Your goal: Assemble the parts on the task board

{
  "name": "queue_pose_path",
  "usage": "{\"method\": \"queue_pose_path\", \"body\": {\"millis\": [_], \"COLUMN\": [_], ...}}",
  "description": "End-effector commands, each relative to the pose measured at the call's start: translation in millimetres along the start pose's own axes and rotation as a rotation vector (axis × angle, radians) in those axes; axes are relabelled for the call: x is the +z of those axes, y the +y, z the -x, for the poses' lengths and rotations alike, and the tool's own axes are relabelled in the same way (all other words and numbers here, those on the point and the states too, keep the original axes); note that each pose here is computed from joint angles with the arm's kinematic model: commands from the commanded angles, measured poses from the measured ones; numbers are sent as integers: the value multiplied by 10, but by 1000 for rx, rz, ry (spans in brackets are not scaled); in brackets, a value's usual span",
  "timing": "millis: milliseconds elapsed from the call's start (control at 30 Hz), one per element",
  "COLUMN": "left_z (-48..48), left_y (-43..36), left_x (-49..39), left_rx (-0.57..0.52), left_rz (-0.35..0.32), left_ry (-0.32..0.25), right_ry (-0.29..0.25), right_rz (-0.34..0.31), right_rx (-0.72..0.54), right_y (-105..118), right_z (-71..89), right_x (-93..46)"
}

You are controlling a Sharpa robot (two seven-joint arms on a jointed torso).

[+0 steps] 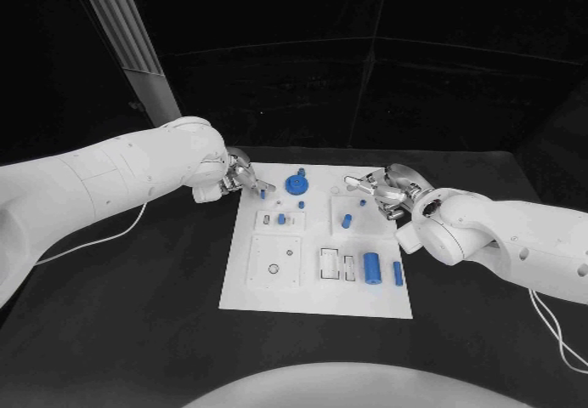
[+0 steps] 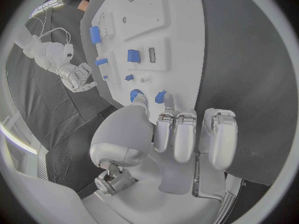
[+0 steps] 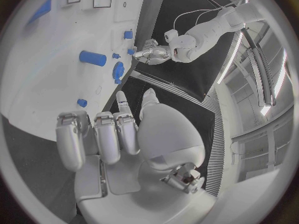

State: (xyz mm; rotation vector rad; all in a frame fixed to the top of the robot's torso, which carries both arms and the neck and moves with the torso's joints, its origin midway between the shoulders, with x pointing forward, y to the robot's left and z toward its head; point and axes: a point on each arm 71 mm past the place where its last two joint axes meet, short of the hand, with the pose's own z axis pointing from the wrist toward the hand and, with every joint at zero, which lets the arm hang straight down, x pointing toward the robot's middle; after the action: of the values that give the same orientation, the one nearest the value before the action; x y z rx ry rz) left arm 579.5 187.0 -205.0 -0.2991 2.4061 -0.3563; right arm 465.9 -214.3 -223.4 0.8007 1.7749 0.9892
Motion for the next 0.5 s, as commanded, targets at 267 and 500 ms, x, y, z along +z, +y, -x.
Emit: {"method": "queue_pose_path", "body": {"millis": [267,500], "left_z": [-6,-6], "left_y": [-32,-45], "left_x": [23,41], "left_rx": [11,12], "left_rz": [-13,-15], "left_ry": [16,19], "right_ry": [1,2], "right_rz": [2,-1], "right_rx": [1,1], "right_y": [14,13], "right_z": [-7,-8], "right_x": [-1,-2]}}
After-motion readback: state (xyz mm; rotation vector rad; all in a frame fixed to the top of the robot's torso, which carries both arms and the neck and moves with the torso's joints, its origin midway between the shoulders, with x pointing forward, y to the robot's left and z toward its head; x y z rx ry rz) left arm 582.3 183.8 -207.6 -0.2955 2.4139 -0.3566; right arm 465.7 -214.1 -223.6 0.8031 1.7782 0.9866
